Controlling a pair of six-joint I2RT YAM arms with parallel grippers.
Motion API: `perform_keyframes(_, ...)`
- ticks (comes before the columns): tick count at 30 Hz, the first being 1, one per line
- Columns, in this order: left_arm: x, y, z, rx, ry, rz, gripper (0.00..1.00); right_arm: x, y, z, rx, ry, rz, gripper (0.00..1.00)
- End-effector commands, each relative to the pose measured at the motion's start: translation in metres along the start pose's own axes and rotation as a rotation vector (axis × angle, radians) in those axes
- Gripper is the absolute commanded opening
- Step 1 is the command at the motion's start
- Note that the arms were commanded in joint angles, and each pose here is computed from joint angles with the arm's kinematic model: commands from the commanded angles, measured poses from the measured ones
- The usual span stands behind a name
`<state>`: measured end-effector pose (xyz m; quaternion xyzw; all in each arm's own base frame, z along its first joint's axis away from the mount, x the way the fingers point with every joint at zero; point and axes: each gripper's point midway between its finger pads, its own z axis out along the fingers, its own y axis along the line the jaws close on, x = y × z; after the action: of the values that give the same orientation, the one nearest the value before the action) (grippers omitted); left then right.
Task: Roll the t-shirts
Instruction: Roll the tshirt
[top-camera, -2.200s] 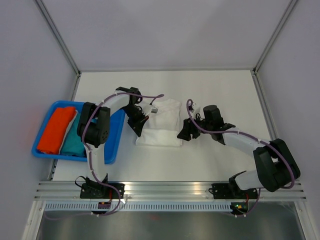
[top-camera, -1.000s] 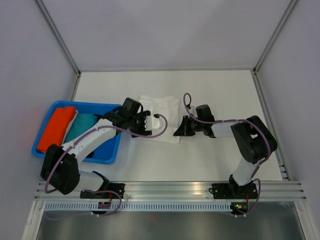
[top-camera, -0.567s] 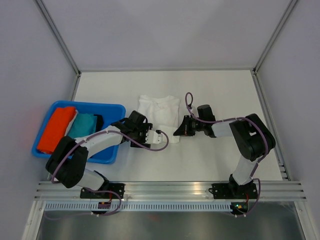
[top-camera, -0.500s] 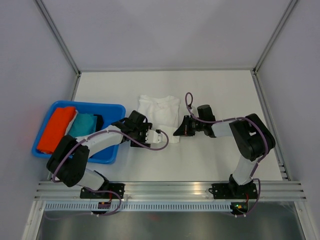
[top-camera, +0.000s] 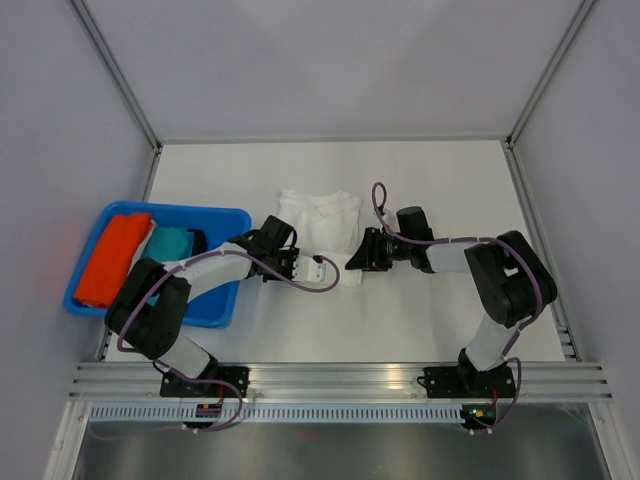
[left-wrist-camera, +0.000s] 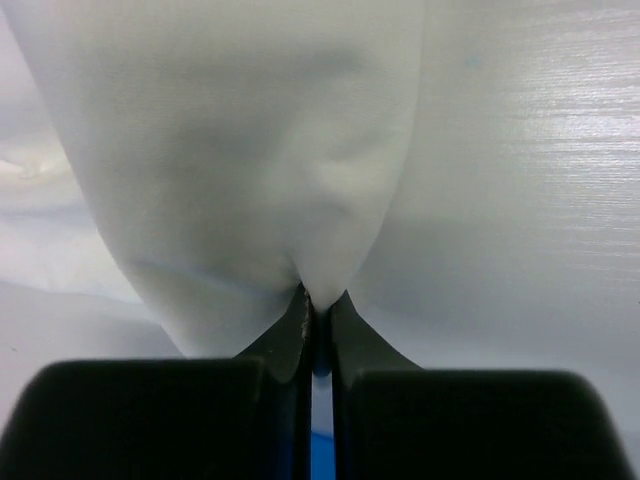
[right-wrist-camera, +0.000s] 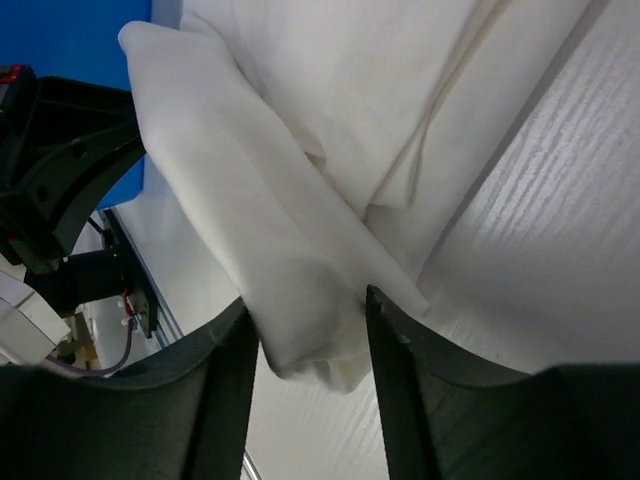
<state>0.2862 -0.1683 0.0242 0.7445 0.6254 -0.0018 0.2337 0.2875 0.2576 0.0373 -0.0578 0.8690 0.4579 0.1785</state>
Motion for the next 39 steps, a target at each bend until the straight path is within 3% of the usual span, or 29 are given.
perform_keyframes(1,-0.009,-0.006,-0.001,0.072,-0.047,-0.058,0.02,-0.020,0.006,-0.015,0.057,-0.055,-0.090,0.55)
perform_keyframes(13,-0.032,-0.012,-0.051,0.365,-0.198,-0.285,0.02,-0.040,0.033,-0.080,0.171,-0.200,-0.490,0.61)
perform_keyframes(14,-0.033,-0.006,-0.055,0.366,-0.209,-0.295,0.02,-0.043,0.043,-0.088,0.159,-0.233,-0.568,0.98)
perform_keyframes(15,-0.033,-0.007,-0.053,0.389,-0.210,-0.302,0.02,-0.040,0.041,-0.091,0.191,-0.231,-0.624,0.98)
perform_keyframes(16,-0.034,-0.007,-0.053,0.401,-0.209,-0.309,0.02,-0.042,0.032,-0.096,0.274,-0.243,-0.696,0.98)
perform_keyframes(17,-0.034,-0.004,-0.054,0.405,-0.206,-0.317,0.02,-0.034,0.037,-0.092,0.300,-0.208,-0.869,0.98)
perform_keyframes(19,-0.034,-0.001,-0.054,0.410,-0.210,-0.325,0.02,-0.016,0.051,-0.080,0.295,-0.166,-1.043,0.98)
perform_keyframes(25,-0.036,0.007,-0.054,0.401,-0.217,-0.326,0.02,0.013,0.062,-0.041,0.255,-0.071,-1.306,0.98)
perform_keyframes(33,-0.034,0.004,-0.051,0.417,-0.223,-0.330,0.02,0.012,0.022,-0.011,0.350,0.046,-1.427,0.97)
perform_keyframes(37,-0.033,0.003,-0.050,0.423,-0.225,-0.326,0.02,-0.002,0.015,0.002,0.415,0.051,-1.377,0.83)
perform_keyframes(39,-0.032,0.002,-0.051,0.426,-0.228,-0.328,0.02,-0.005,0.012,0.009,0.418,0.070,-1.346,0.65)
